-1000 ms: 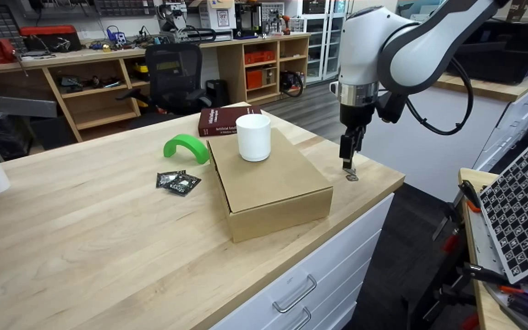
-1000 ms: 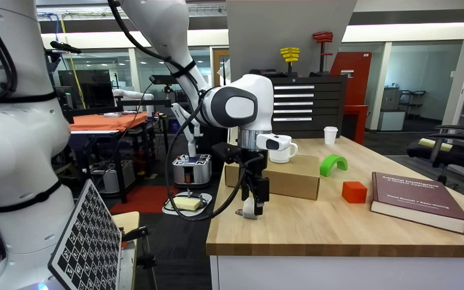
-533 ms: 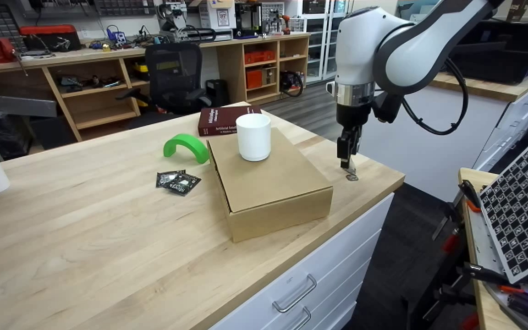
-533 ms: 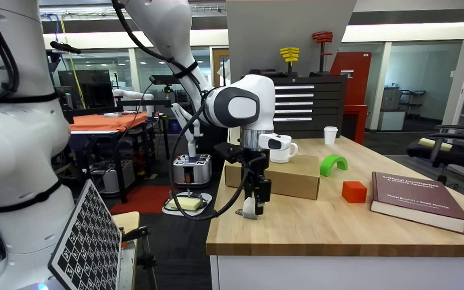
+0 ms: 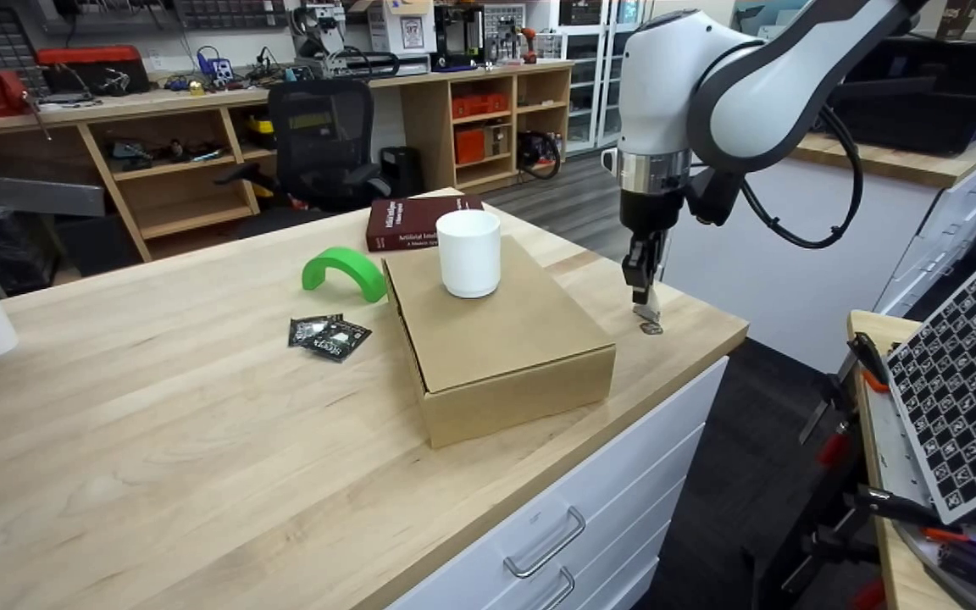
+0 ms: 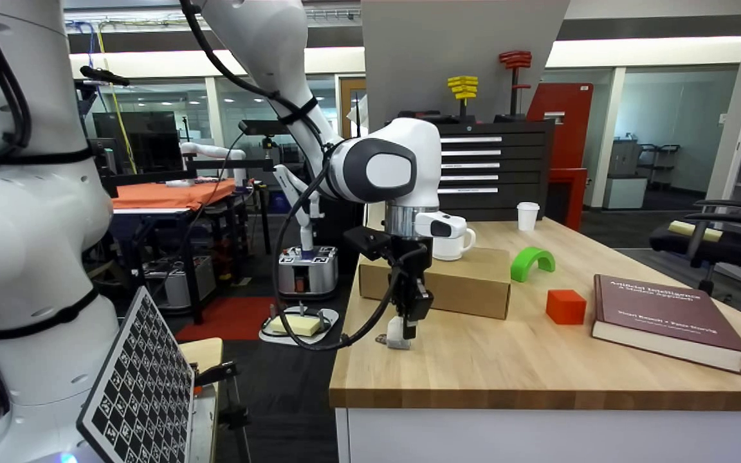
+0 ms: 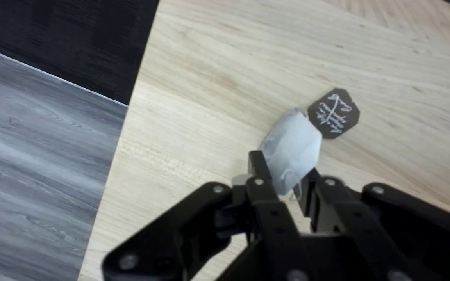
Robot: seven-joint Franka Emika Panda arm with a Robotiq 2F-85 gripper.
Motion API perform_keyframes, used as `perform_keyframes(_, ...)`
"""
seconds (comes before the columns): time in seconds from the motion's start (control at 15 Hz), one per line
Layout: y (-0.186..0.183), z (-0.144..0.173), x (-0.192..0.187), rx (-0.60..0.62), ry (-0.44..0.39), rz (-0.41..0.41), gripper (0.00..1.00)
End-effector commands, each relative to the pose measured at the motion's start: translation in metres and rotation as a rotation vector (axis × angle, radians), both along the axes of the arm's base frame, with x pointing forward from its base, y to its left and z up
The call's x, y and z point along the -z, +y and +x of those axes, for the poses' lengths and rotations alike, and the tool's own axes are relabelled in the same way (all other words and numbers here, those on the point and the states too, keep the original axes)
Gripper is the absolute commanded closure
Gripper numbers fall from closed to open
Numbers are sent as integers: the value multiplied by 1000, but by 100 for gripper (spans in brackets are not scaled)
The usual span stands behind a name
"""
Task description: Put the teabag in the mug
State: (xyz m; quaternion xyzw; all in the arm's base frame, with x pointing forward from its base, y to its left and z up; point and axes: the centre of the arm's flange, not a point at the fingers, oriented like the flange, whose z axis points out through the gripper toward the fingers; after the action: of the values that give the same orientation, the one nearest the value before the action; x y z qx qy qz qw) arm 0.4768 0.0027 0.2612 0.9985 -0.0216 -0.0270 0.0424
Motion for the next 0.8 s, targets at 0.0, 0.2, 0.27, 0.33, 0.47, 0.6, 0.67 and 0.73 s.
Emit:
perform_keyframes(0.0,-4,3,-4,6,-8,5,98)
perform_keyframes(0.2,-11,3,-11,28,-8,-2,99)
perform_keyframes(0.27,-15,3,-15,38,-8,-10,97)
perform_keyframes(0.33,-18,3,-21,42,-16,-17,97)
perform_keyframes(0.47,-24,5,-34,46,-37,-20,96)
perform_keyframes(0.6,-28,7,-53,49,-68,-25,97)
perform_keyframes(0.67,-31,7,-65,50,-87,-27,97)
perform_keyframes(0.73,-32,9,-74,53,-104,-29,98)
